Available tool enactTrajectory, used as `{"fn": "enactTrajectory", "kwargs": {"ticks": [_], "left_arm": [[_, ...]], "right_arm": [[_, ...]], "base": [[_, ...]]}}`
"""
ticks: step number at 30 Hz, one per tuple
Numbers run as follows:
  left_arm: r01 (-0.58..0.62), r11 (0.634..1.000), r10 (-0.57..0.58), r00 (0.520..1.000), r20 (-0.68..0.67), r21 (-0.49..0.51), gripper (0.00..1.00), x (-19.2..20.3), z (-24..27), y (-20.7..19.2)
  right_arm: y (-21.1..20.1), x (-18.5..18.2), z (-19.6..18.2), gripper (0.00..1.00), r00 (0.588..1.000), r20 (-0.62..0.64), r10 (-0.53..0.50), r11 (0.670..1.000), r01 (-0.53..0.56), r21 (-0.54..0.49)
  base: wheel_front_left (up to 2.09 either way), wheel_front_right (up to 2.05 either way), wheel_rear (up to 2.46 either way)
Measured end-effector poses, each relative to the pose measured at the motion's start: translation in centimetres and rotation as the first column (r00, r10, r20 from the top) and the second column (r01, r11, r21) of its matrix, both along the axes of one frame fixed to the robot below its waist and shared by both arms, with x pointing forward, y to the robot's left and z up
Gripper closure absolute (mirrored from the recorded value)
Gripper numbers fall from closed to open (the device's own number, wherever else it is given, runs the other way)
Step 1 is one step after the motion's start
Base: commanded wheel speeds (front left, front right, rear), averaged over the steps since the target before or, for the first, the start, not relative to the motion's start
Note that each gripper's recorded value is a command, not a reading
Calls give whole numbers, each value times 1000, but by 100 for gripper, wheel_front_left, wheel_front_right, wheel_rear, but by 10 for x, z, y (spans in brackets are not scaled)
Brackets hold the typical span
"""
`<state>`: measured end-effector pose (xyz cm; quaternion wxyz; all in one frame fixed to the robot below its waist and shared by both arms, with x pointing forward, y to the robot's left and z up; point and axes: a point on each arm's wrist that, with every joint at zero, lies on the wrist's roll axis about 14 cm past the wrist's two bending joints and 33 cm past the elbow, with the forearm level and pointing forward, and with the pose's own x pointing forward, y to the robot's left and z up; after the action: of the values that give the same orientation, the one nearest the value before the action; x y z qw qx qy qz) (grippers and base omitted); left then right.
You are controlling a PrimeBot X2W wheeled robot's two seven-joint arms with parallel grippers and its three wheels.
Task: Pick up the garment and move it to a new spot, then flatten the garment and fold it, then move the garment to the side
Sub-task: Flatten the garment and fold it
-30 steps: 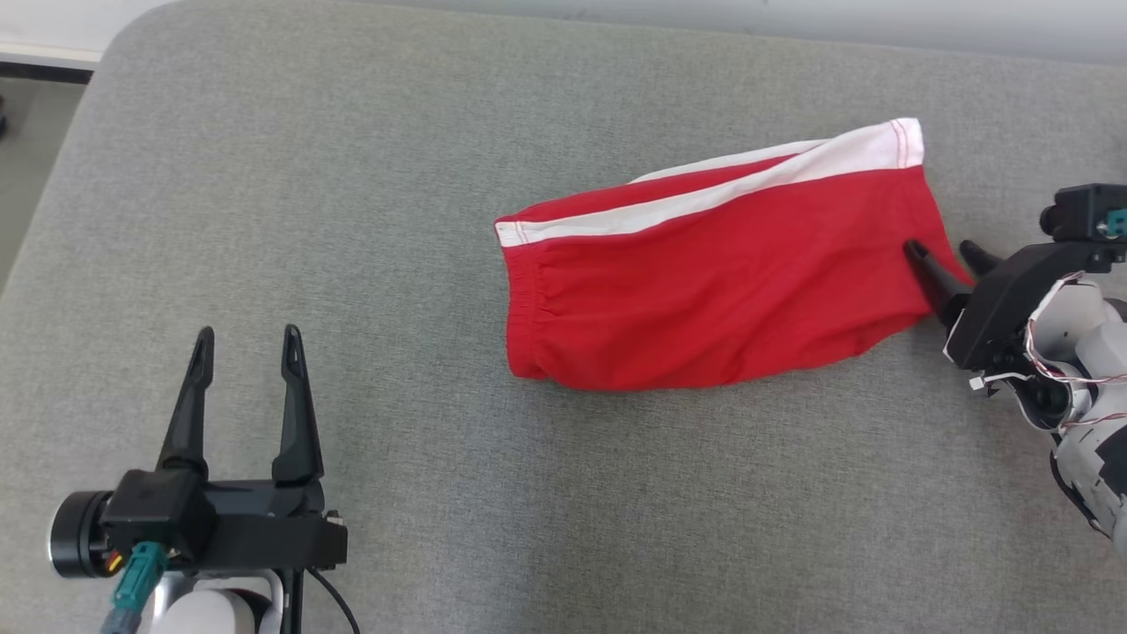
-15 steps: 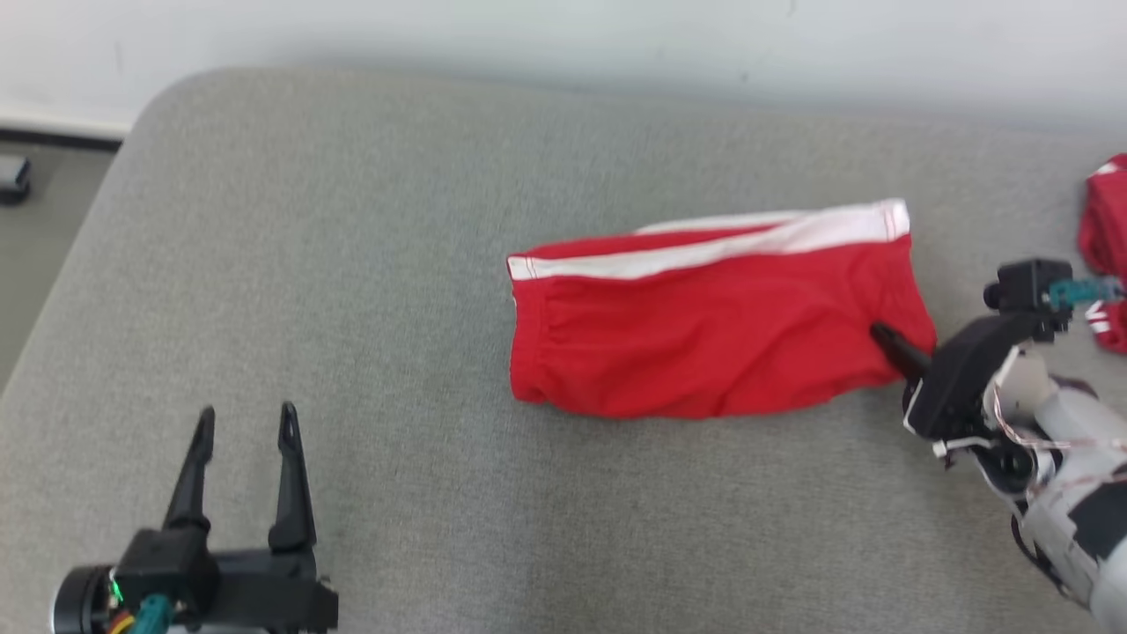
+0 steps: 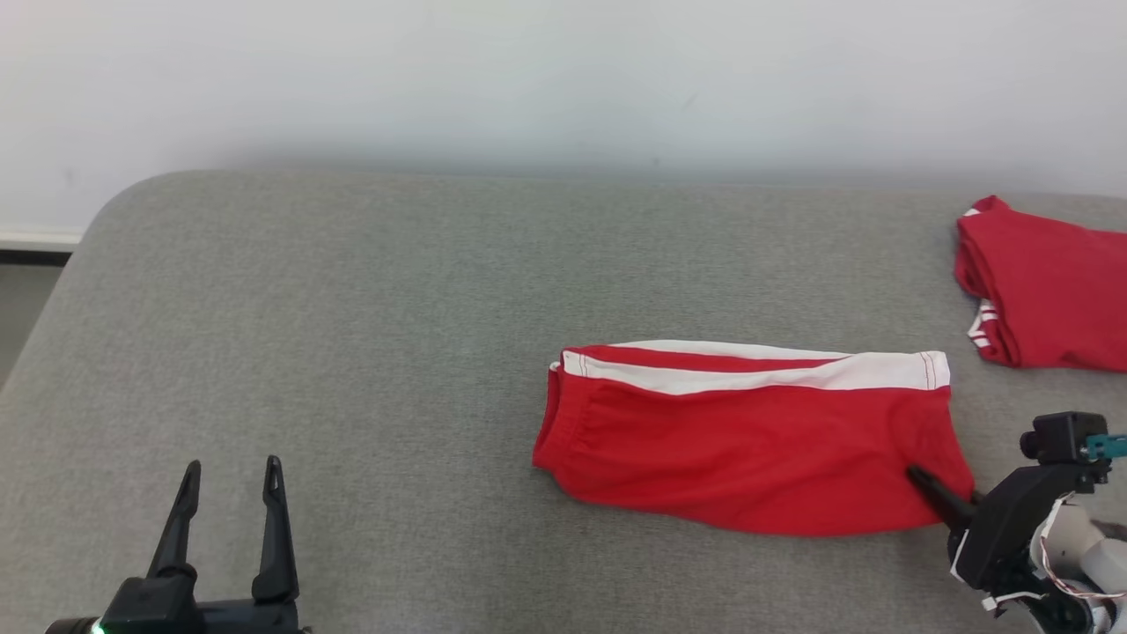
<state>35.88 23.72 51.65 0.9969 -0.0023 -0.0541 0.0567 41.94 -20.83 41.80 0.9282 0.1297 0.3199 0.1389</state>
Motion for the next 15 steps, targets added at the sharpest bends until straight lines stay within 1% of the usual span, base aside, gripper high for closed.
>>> {"fn": "enactTrajectory", "kwargs": {"ticks": [3,5,8,9,12,14,15], "left_arm": [[2,1000,-2,1000,1,2,0,1,0,-2],[4,1000,-4,1000,4,8,0,1,1,-2],[5,1000,-5,1000,15,13,0,1,5,-1],[2,1000,-2,1000,16,14,0,1,5,0],[2,1000,-2,1000,8,21,0,0,3,-1],[8,1000,-8,1000,2,23,0,0,2,-3],[8,1000,-8,1000,-1,24,0,0,1,-2]], "right_arm": [[-19,1,11,0,998,60,-26,998,29,-46],[-28,7,21,0,994,100,-47,997,53,-60],[-34,13,26,0,993,113,-35,991,49,-122],[-31,21,26,0,993,107,-39,991,52,-126],[-23,27,15,0,998,57,-21,986,30,-162],[-24,29,6,0,999,19,-30,983,33,-179],[-26,30,2,0,1000,7,-25,978,26,-205]], "base": [[0,0,0],[0,0,0],[0,0,0],[0,0,0],[0,0,0],[0,0,0],[0,0,0]]}}
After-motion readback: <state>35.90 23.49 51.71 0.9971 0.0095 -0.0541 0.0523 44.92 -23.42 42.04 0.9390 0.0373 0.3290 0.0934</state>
